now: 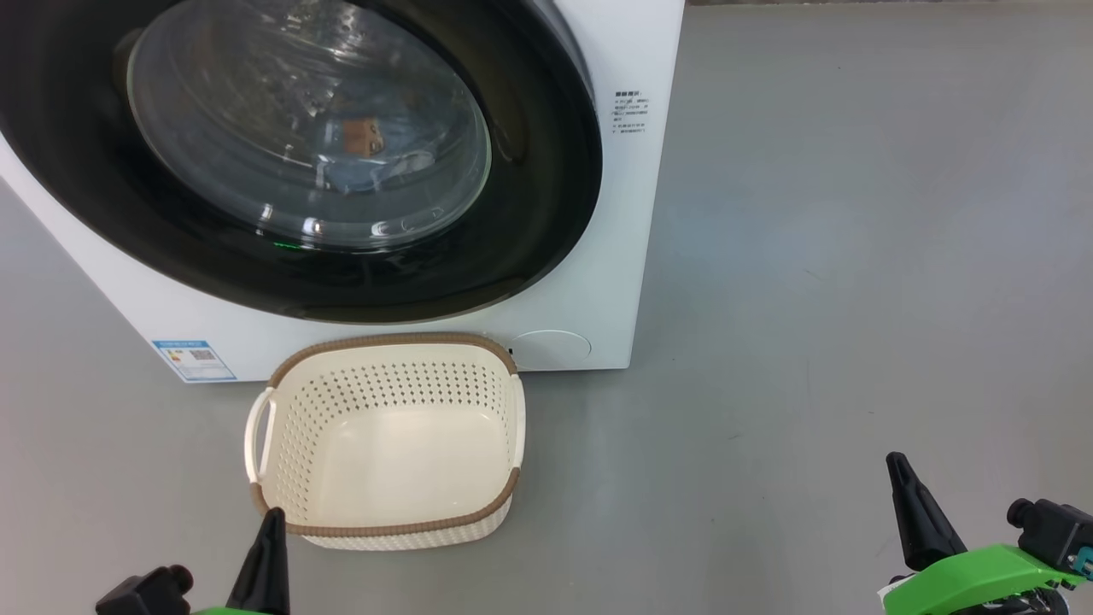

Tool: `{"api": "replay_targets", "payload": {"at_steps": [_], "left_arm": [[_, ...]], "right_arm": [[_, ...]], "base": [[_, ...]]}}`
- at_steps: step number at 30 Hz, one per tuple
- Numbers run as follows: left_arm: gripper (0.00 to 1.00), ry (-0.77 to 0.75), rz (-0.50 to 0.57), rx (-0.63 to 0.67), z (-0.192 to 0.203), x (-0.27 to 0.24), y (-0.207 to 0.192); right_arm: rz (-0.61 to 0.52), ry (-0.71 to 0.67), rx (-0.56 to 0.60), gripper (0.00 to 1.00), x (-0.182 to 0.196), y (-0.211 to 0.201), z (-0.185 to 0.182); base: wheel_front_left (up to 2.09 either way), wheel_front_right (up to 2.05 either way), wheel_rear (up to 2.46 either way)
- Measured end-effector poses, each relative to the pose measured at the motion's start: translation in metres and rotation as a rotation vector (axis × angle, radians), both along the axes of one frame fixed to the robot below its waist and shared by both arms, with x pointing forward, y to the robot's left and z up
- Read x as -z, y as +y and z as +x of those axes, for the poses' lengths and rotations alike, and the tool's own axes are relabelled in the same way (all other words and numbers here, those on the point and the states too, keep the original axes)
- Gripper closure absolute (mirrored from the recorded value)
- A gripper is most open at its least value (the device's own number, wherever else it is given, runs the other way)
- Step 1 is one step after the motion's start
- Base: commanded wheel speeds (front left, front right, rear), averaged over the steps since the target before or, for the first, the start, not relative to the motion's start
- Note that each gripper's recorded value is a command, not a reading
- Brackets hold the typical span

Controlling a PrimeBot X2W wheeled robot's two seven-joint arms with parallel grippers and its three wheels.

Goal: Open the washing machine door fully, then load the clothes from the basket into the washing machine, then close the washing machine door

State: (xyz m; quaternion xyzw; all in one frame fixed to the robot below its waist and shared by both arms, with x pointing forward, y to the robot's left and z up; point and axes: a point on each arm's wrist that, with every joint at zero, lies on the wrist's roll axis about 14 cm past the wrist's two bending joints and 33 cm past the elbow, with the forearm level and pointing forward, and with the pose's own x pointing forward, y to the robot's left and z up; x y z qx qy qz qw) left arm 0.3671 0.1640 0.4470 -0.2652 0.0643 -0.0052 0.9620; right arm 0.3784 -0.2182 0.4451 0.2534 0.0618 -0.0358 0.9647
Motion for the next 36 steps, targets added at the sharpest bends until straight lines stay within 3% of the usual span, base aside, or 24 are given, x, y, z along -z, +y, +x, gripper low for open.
{"api": "replay_targets", "payload": {"at_steps": [36], "left_arm": [[1.0,0.045,-0.346,-0.087,0.0,-0.002,0.012]], "right_arm": [[0.354,-0.008,0.075,1.0,-0.009,0.0,0.0]], "base": [[0.0,0.0,0.0]]}}
